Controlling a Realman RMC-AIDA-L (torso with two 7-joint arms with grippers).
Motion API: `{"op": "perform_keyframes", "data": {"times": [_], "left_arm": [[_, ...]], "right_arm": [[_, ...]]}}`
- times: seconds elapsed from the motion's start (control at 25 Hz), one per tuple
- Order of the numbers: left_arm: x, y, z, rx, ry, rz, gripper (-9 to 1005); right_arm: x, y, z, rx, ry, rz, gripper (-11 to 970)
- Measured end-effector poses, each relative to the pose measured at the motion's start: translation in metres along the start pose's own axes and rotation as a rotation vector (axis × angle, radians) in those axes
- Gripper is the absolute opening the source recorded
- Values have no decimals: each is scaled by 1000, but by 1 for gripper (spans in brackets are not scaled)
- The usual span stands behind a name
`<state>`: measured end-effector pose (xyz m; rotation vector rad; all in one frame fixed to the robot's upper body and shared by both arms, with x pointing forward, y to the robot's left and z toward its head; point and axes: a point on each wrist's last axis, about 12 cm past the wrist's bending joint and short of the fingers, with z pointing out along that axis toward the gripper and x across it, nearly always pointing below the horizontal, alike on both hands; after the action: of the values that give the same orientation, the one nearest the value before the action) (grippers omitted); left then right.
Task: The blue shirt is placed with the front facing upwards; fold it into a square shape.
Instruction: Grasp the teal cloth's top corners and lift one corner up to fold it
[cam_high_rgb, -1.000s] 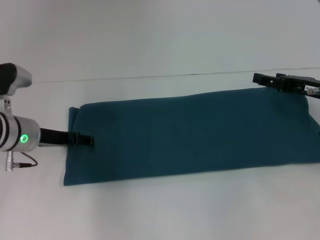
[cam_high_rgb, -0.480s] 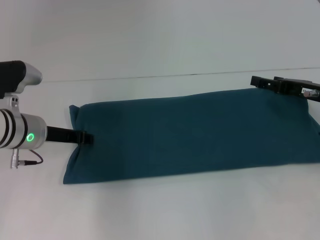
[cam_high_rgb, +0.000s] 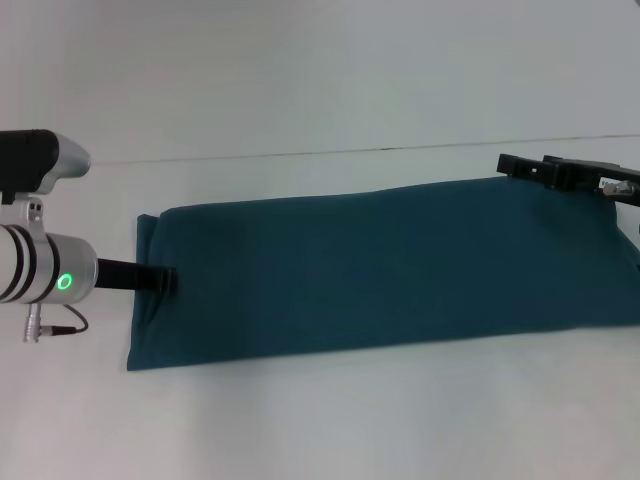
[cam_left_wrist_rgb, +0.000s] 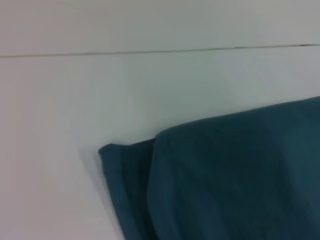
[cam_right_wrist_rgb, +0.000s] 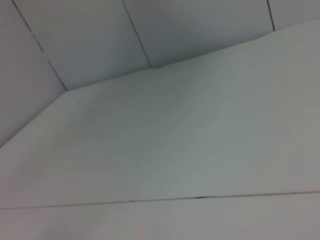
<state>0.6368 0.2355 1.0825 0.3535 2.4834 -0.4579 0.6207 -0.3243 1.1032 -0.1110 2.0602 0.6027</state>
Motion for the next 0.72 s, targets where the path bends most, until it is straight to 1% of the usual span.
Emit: {"op": "perform_keyframes", "data": {"times": [0.16,0.32,0.48,0.6,0.72], "left_arm": [[-4,-3,-4,2,-13,22,1],[-10,-5,-18,12,-49,35,0],[-11,-1,-29,14,-69,14,0],[-9,3,-31,8,-64,-16,1],[-6,5,-31,3,-58,-44,48]], "right_arm": [[2,1,0,-5,4,4,870],[4,-1,-2,0,4,13,870],[4,-2,-3,1,3,15,870],[4,-2,-3,1,2,15,870],[4,-2,-3,1,3,15,870]]}}
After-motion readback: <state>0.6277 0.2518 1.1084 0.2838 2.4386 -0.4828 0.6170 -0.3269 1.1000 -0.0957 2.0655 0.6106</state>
